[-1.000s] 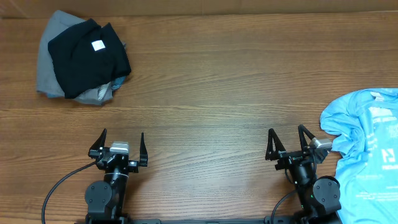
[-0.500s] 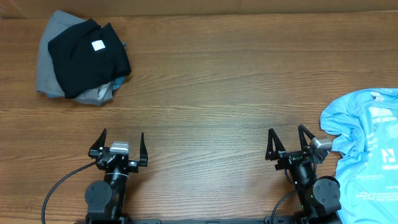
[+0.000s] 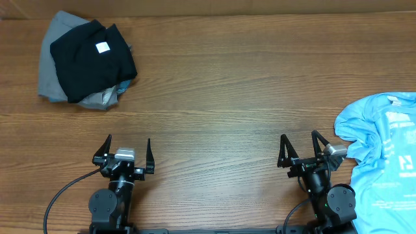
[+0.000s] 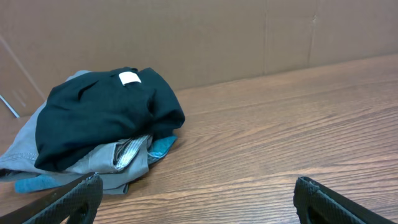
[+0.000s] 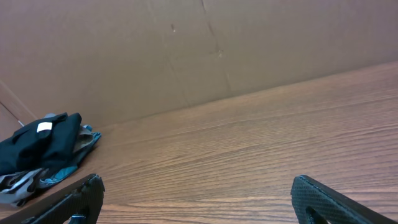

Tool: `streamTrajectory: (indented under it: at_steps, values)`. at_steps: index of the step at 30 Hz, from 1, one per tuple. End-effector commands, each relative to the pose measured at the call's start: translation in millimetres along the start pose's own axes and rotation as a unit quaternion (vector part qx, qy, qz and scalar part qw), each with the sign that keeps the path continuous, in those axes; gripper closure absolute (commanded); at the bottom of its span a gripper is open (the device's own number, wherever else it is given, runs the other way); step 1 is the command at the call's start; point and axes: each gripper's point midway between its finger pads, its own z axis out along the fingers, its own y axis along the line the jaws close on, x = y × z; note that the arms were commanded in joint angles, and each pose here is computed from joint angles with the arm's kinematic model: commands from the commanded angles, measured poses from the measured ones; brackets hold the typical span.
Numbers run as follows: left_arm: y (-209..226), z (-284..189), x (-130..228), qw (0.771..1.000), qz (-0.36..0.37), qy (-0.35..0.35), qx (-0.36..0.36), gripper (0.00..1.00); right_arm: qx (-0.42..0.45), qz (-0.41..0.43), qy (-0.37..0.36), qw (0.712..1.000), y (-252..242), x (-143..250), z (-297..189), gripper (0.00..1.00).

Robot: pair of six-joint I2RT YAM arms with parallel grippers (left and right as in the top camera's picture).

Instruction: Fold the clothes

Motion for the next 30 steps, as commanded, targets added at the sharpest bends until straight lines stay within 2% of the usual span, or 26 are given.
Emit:
streamTrajectory:
  at_steps: [1, 13, 22, 26, 30]
  values:
    - [0.6, 0.0, 0.6, 1.0, -0.003, -0.001, -0.001, 0.0, -0.002, -0.001, -0.002, 1.0, -0.3, 1.3, 0.0, 0.0]
    - [6.1, -0.1, 2.1, 1.0, 0.01, 0.003, -0.017, 0.0, 0.005, -0.001, -0.01, 1.0, -2.6, -2.0, -0.1, 0.0]
    - [8.1, -0.2, -1.4, 0.999, 0.026, -0.003, -0.022, 0.0, -0.041, -0.001, 0.012, 0.999, 12.9, 6.6, -0.6, 0.0]
    - [-5.4, -0.7, -14.9, 0.999, 0.023, -0.034, 0.017, 0.0, -0.074, -0.001, 0.012, 0.997, 25.7, 2.0, -2.8, 0.0]
    - [-22.8, -5.9, -41.3, 0.994, 0.011, -0.086, 0.071, 0.0, -0.094, -0.002, -0.024, 0.995, 40.8, -34.7, -10.9, 0.0]
